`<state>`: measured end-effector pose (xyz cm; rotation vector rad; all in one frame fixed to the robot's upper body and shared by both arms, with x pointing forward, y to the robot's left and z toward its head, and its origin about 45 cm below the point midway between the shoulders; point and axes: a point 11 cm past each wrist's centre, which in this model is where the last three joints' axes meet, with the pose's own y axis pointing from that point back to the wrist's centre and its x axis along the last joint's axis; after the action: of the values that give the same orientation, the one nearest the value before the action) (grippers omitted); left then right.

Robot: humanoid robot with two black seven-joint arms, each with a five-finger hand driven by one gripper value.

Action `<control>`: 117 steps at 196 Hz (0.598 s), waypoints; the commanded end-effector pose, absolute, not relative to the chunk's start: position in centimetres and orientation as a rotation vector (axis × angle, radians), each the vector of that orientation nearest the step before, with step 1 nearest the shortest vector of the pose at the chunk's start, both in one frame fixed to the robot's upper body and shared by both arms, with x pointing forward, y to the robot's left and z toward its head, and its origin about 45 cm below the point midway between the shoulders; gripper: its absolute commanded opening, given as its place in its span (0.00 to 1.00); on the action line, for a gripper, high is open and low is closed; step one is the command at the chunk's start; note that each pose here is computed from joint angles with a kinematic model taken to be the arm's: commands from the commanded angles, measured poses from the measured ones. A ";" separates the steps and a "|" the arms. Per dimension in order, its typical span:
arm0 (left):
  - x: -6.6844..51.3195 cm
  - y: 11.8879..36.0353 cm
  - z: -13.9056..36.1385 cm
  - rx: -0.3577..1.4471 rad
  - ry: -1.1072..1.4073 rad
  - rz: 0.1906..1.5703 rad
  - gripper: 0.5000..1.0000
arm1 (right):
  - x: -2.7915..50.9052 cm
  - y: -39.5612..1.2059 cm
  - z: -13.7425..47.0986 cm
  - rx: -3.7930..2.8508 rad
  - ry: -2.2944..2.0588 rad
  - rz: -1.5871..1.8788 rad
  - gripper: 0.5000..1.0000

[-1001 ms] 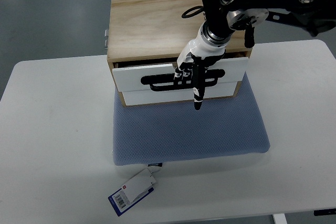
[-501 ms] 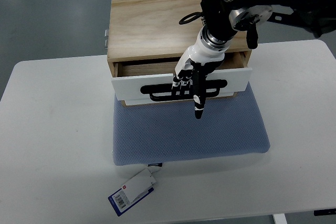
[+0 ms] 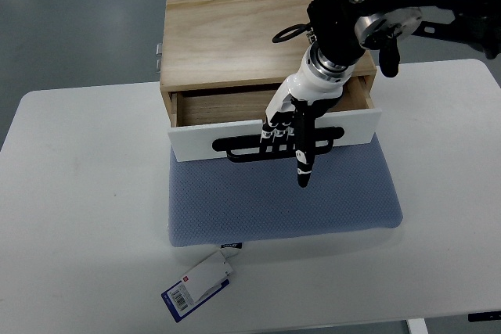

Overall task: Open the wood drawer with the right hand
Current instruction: 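Pull the upper drawer toward the robot with the right hand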

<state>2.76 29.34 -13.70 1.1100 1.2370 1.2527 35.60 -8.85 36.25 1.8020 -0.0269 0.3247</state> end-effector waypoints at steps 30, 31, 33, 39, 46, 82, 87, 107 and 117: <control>2.8 29.3 -13.7 1.110 1.237 1.252 1.00 | 34.0 -8.7 36.6 1.835 0.011 0.289 0.89; 2.8 29.3 -13.7 1.110 1.237 1.252 1.00 | 34.0 -8.6 36.7 1.836 0.011 0.289 0.89; 2.8 29.3 -13.7 1.110 1.237 1.252 1.00 | 34.0 -8.6 36.7 1.836 0.011 0.289 0.89; 2.8 29.3 -13.7 1.110 1.237 1.252 1.00 | 33.9 -8.5 36.7 1.836 0.016 0.293 0.89; 2.8 29.3 -13.7 1.109 1.236 1.253 1.00 | 33.7 -8.5 36.7 1.835 0.024 0.292 0.89; 2.8 29.3 -13.7 1.110 1.237 1.252 1.00 | 33.0 -8.6 36.6 1.844 0.043 0.277 0.89; 2.8 29.3 -13.7 1.110 1.237 1.252 1.00 | 32.9 -8.5 36.7 1.845 0.045 0.277 0.89; 2.8 29.3 -13.7 1.110 1.237 1.252 1.00 | 32.5 -8.4 37.0 1.846 0.054 0.286 0.89; 2.7 29.3 -13.7 1.111 1.236 1.251 1.00 | 32.5 -8.4 37.5 1.847 0.049 0.298 0.89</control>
<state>2.76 29.34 -13.70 1.1100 1.2366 1.2526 32.71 -8.46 36.88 1.8455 0.0493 0.2819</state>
